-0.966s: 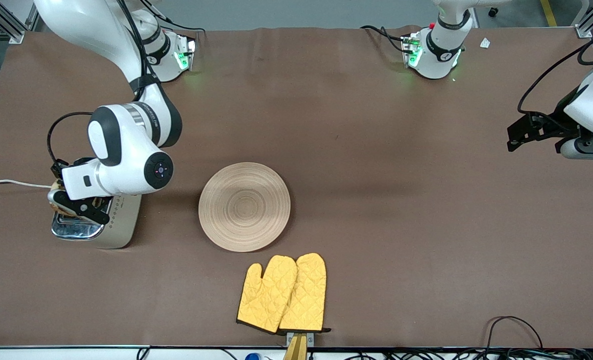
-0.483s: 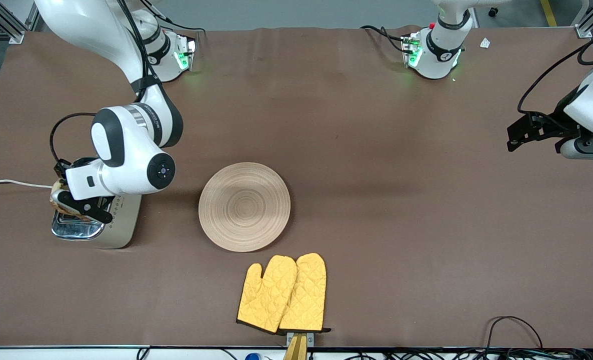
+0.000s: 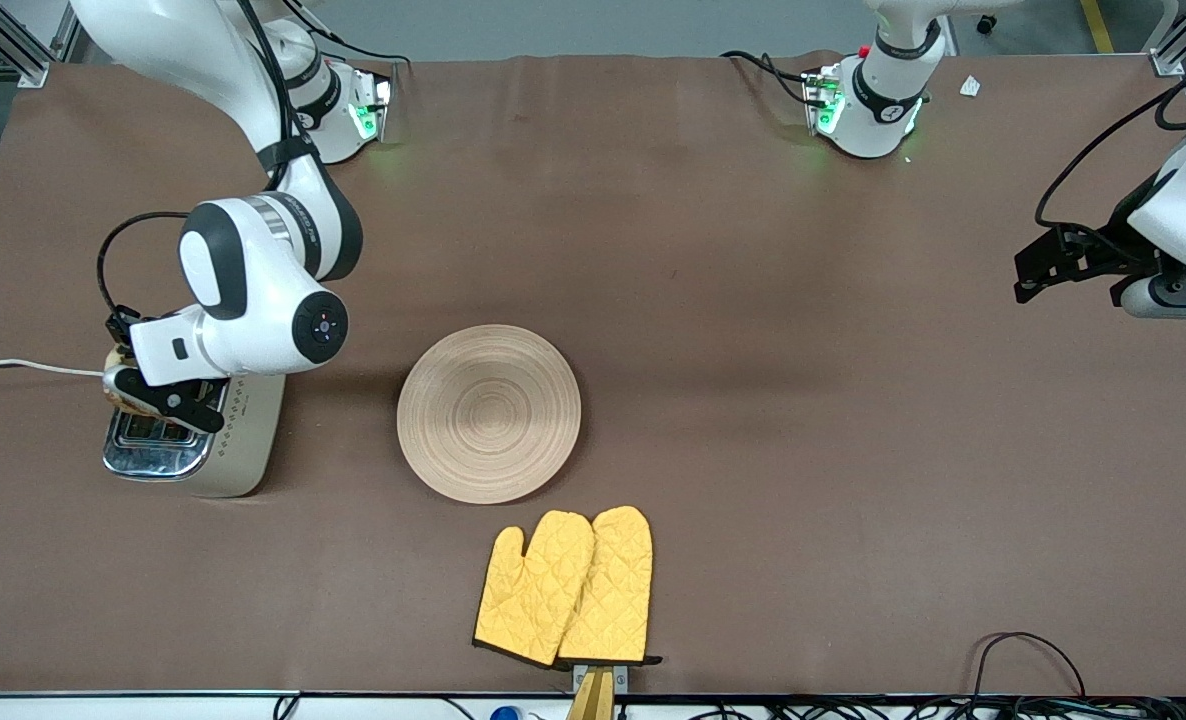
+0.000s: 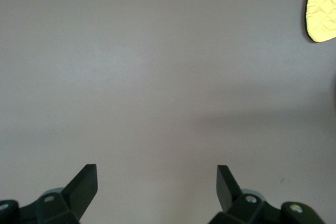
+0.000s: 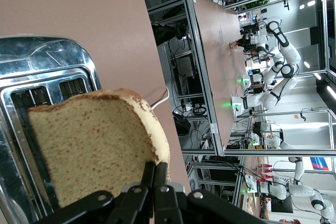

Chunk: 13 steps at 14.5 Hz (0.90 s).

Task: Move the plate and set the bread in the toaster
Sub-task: 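Lower the bread slice into the toaster slot with the right gripper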

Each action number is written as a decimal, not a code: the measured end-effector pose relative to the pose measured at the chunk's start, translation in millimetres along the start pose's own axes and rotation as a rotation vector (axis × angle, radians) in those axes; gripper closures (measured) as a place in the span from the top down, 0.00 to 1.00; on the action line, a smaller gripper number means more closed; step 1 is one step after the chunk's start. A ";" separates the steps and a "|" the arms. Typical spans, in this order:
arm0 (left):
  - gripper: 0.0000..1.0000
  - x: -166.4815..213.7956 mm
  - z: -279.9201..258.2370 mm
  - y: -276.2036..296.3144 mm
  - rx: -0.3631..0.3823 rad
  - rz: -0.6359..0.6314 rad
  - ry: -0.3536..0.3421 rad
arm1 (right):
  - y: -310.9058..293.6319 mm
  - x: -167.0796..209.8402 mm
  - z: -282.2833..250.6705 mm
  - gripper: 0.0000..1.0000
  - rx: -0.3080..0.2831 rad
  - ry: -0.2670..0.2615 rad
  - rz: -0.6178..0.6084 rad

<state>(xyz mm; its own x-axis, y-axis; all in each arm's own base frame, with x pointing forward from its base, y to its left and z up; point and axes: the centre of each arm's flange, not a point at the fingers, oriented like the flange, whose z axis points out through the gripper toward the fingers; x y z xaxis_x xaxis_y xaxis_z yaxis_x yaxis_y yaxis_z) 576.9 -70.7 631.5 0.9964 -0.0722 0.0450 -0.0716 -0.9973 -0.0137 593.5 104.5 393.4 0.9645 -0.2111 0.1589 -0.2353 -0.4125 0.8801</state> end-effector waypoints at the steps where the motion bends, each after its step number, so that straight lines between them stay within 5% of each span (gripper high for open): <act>1: 1.00 0.0 0.0 0.0 0.000 0.000 0.000 | 0.4 -1.0 0.3 0.02 0.001 0.001 -0.001; 13: 1.00 -0.2 0.1 -0.2 0.000 0.000 -0.002 | -7.1 2.6 -3.0 0.02 0.053 0.050 0.003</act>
<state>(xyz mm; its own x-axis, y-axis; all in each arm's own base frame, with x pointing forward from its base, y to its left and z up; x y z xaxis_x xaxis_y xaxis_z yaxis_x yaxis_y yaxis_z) 576.8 -70.5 631.3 0.9965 -0.0719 0.0433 -0.0713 -0.9974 -0.0138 598.1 109.5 388.9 0.9682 -0.1685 0.1851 -0.2432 -0.4583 0.8549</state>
